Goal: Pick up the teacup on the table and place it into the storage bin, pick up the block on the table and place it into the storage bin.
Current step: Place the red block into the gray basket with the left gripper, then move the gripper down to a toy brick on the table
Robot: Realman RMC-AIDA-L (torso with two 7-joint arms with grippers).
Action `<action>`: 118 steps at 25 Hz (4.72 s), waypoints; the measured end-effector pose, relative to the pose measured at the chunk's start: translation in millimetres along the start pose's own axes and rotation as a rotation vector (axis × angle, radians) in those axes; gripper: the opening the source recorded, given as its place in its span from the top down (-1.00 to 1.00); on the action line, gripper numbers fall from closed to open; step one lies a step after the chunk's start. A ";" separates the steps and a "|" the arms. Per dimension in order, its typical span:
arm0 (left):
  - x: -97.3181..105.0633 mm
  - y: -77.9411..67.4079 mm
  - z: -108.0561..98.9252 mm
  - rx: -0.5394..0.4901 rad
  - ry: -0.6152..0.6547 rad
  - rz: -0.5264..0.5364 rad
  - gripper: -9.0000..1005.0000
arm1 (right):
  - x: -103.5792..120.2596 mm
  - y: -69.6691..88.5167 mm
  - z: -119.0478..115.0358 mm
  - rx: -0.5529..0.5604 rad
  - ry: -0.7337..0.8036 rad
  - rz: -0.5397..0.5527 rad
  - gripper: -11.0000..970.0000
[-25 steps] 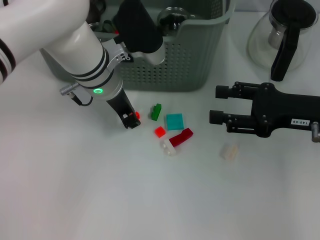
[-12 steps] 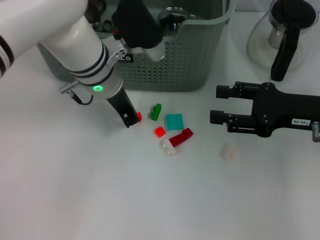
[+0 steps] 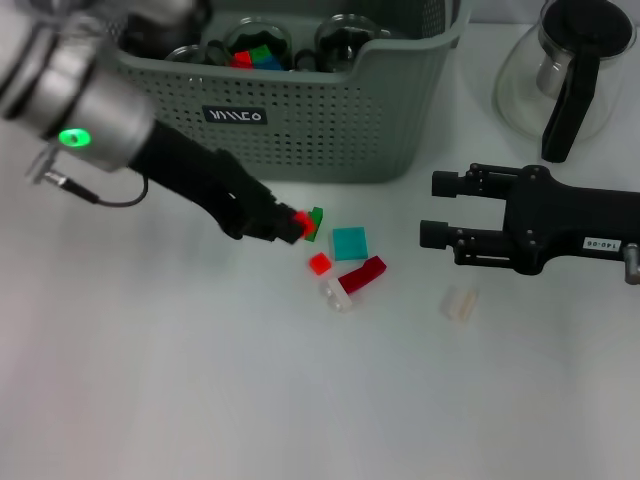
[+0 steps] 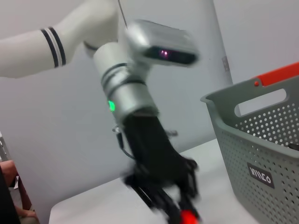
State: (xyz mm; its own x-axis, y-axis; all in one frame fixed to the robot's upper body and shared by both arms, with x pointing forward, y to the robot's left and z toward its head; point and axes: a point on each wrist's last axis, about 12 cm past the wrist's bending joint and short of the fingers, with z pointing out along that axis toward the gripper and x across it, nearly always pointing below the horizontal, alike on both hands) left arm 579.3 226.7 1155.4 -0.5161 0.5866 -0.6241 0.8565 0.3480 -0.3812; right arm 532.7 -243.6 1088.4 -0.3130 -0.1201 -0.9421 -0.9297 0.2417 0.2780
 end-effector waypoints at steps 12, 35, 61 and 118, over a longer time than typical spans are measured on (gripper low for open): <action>14.1 -3.2 -90.7 0.284 -0.990 0.040 0.59 | -1.3 -0.1 1.6 -0.005 -0.001 -0.005 -0.54; -97.0 69.8 -14.8 -0.714 -0.024 -0.162 0.50 | -4.9 0.3 7.3 -0.026 -0.004 -0.014 -0.53; 36.5 -11.4 -85.1 0.203 -0.815 0.015 -0.49 | -3.6 8.2 -3.8 -0.061 -0.044 -0.038 -0.54; -14.1 -48.3 112.2 -0.306 0.294 0.125 -0.47 | 1.2 3.3 -17.6 0.009 -0.041 -0.001 -0.53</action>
State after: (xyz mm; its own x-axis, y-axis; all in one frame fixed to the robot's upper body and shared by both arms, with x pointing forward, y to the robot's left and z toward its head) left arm 544.5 119.6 1106.1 -0.4223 0.8055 -0.4157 0.8976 0.4356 -0.0677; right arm 525.9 -259.9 1091.5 -0.3040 -0.0805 -0.9493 -0.9281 0.2501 0.2760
